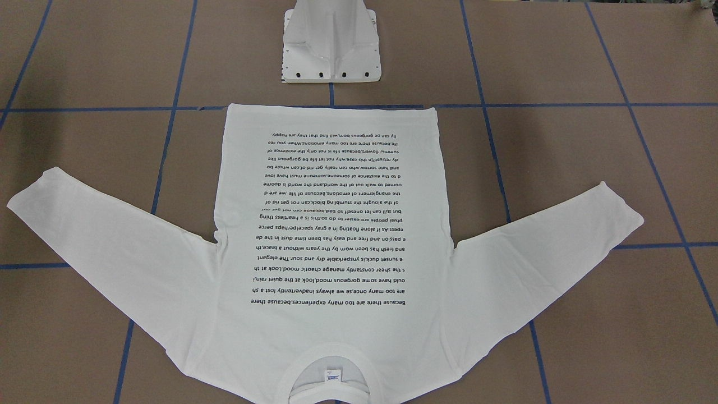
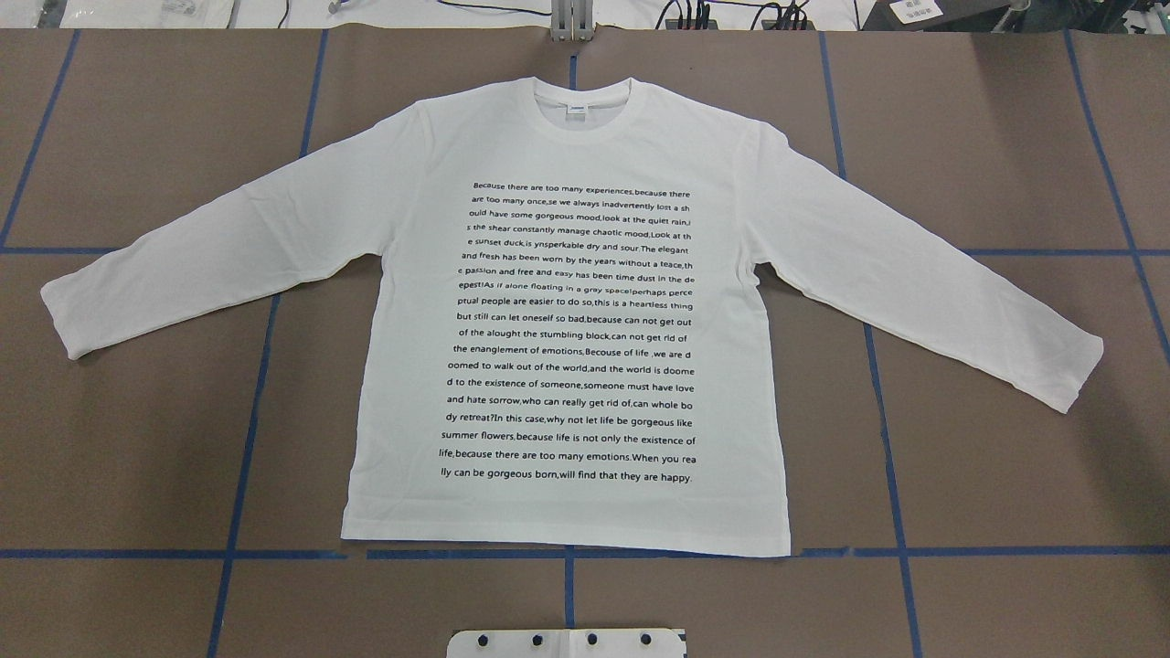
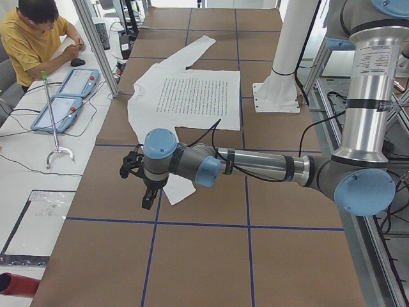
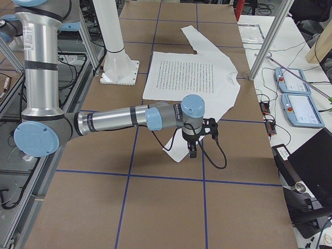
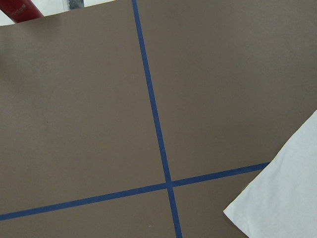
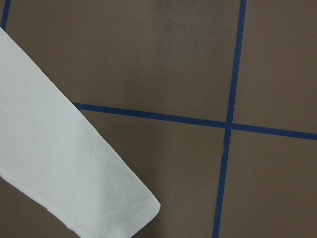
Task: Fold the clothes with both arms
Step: 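Move the right gripper toward the sleeve cuff nearest it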
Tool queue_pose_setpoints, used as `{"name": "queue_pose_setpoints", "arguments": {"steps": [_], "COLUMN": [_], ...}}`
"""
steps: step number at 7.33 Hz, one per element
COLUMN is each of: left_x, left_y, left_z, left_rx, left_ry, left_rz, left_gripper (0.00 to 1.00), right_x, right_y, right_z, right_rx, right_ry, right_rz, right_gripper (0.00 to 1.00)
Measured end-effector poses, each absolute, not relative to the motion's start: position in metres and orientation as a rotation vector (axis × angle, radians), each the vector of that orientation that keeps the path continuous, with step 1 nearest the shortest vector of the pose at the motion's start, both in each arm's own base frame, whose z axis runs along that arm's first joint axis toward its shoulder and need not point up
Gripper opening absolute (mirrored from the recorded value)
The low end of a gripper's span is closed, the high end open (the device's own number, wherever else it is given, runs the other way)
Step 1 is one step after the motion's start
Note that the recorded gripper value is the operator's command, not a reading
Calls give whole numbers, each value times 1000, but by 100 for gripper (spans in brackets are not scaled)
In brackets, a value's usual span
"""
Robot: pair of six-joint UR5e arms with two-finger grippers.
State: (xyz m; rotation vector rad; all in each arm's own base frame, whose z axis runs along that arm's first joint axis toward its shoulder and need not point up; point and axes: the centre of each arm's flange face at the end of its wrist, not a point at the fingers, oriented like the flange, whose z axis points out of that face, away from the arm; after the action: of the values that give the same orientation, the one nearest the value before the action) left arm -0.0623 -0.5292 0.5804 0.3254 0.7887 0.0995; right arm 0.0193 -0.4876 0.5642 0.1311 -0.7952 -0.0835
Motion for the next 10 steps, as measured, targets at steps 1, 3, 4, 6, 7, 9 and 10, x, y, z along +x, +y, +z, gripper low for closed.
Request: {"name": "queue_pose_setpoints", "arguments": {"steps": [1, 3, 4, 6, 7, 9, 10], "left_x": [-62, -61, -61, -60, -58, -47, -43], "left_y": [-529, -528, -528, -526, -524, -523, -523], "left_z": [579, 575, 576, 577, 578, 578, 577], "left_rx": [328, 339, 338, 336, 332, 340, 348], "left_ry": [793, 799, 798, 799, 802, 807, 812], "left_rz": [101, 108, 108, 106, 108, 132, 142], "left_gripper": [100, 100, 100, 100, 100, 100, 100], "right_x": [19, 19, 19, 15, 3, -32, -55], "right_y": [-488, -488, -487, -482, -480, -481, -483], "right_z": [564, 564, 565, 572, 575, 588, 598], "right_rx": [131, 133, 132, 119, 105, 61, 35], "right_ry": [-792, -796, -799, -803, -804, -810, -818], "right_rz": [-83, -85, -85, -89, -112, -122, -77], "right_gripper": [100, 100, 100, 100, 100, 89, 89]}}
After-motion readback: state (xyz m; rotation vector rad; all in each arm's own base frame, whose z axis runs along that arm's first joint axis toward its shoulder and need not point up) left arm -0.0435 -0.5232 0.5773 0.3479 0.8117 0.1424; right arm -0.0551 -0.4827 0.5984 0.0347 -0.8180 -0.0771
